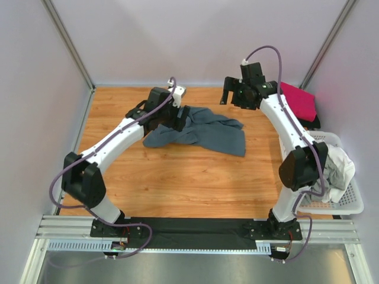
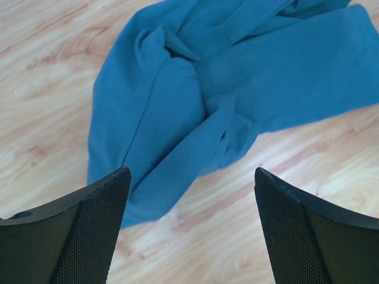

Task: Fold and stack the t-shirts
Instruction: Flatten the tshirt out

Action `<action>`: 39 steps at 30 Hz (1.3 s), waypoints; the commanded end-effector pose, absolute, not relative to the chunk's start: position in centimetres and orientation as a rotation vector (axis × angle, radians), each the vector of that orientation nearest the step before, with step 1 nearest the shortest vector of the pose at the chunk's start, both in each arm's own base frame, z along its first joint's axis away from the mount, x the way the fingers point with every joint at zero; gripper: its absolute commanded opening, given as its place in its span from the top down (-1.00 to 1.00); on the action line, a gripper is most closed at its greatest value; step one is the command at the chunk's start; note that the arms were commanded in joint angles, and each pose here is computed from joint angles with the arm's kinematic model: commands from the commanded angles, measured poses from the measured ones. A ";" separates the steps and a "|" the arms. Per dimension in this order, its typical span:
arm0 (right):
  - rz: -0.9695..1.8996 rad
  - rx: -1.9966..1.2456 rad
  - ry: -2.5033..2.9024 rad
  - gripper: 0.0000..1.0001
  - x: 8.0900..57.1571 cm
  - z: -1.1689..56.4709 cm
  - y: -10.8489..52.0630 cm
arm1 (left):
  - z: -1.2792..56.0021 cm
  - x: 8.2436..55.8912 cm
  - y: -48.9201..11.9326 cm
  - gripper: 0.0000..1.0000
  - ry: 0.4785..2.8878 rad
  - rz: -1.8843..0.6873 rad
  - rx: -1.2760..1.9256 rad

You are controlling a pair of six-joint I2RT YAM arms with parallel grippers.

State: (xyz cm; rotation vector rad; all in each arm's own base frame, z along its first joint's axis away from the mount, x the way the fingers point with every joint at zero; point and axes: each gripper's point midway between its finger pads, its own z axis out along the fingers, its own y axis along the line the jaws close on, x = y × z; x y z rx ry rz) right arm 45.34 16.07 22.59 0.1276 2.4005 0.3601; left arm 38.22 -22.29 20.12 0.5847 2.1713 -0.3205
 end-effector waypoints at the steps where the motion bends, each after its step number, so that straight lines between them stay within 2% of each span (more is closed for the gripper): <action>1: 0.238 0.294 2.367 -1.00 44.6 22.5 11.5 | 22.2 40.6 -24.5 -0.80 2.087 -0.231 0.620; 10: 0.297 0.529 2.411 -1.00 43.1 19.1 3.7 | 16.9 41.9 -30.1 -0.67 2.148 -0.195 0.802; 17: 0.368 0.612 2.426 -1.00 43.2 17.4 2.4 | 12.6 42.0 -30.4 -0.46 2.276 -0.091 0.887; 25: 0.375 0.630 2.430 -1.00 43.3 17.1 1.9 | 10.4 43.2 -30.0 -0.40 2.307 0.004 0.868; 31: 0.387 0.646 2.433 -1.00 43.8 17.0 1.7 | 9.8 43.5 -30.0 -0.14 2.310 0.021 0.854; 35: 0.421 0.647 2.446 -0.98 44.1 16.5 2.3 | 9.4 43.7 -29.9 0.12 2.319 0.029 0.831; 36: 0.426 0.648 2.446 -0.98 44.3 16.5 2.3 | 9.3 43.7 -29.9 0.30 2.325 0.025 0.825; 37: 0.430 0.644 2.446 -0.98 44.4 16.5 2.4 | 9.4 43.8 -29.9 0.36 2.329 0.019 0.808; 39: 0.431 0.635 2.442 -0.97 44.7 16.7 2.6 | 9.8 44.0 -29.7 0.67 2.341 0.015 0.762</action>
